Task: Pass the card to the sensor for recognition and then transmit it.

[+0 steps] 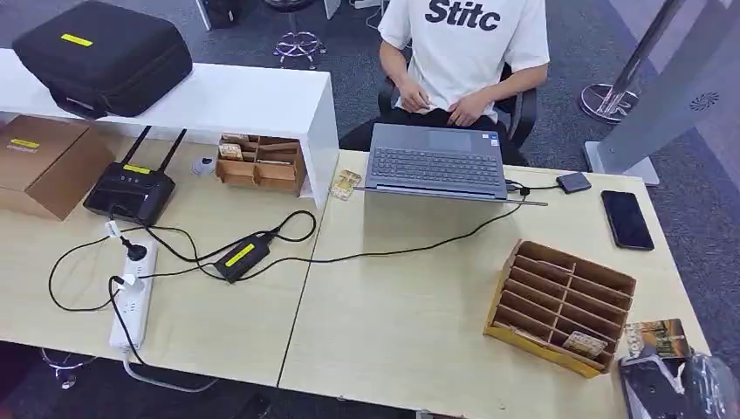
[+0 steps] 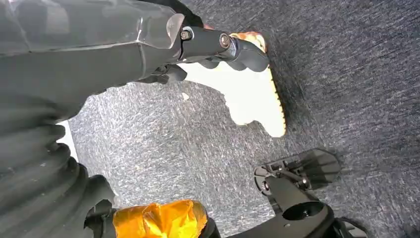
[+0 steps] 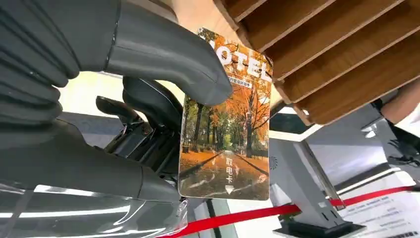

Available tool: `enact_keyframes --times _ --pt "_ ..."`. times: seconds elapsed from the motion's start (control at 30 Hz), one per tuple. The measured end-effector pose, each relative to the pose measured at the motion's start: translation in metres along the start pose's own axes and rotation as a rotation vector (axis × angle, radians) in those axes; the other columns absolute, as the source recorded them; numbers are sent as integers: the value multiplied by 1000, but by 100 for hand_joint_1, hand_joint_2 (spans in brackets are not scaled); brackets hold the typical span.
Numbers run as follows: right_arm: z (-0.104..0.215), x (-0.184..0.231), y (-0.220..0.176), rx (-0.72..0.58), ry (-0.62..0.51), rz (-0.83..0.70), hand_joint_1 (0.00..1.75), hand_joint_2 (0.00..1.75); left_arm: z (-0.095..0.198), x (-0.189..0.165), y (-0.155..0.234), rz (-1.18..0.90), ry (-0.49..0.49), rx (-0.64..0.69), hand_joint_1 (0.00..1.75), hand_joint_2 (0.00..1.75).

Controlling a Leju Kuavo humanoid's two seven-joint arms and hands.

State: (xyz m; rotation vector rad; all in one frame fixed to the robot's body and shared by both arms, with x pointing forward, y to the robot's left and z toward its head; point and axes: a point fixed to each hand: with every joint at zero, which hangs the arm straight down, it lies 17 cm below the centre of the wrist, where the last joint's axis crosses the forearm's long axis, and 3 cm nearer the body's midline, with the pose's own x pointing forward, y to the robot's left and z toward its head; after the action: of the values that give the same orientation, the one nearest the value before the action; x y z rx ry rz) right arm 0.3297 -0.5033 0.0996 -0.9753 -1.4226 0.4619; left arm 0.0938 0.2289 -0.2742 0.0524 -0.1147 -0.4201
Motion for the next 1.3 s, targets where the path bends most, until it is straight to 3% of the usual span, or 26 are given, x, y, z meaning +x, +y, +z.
enact_keyframes --times 0.93,1.3 --pt "5 -42 -20 -37 105 39 175 175 -1 -2 4 14 4 9 0 175" --pt "13 -78 -28 2 210 166 175 175 -1 -4 6 16 9 13 0 175"
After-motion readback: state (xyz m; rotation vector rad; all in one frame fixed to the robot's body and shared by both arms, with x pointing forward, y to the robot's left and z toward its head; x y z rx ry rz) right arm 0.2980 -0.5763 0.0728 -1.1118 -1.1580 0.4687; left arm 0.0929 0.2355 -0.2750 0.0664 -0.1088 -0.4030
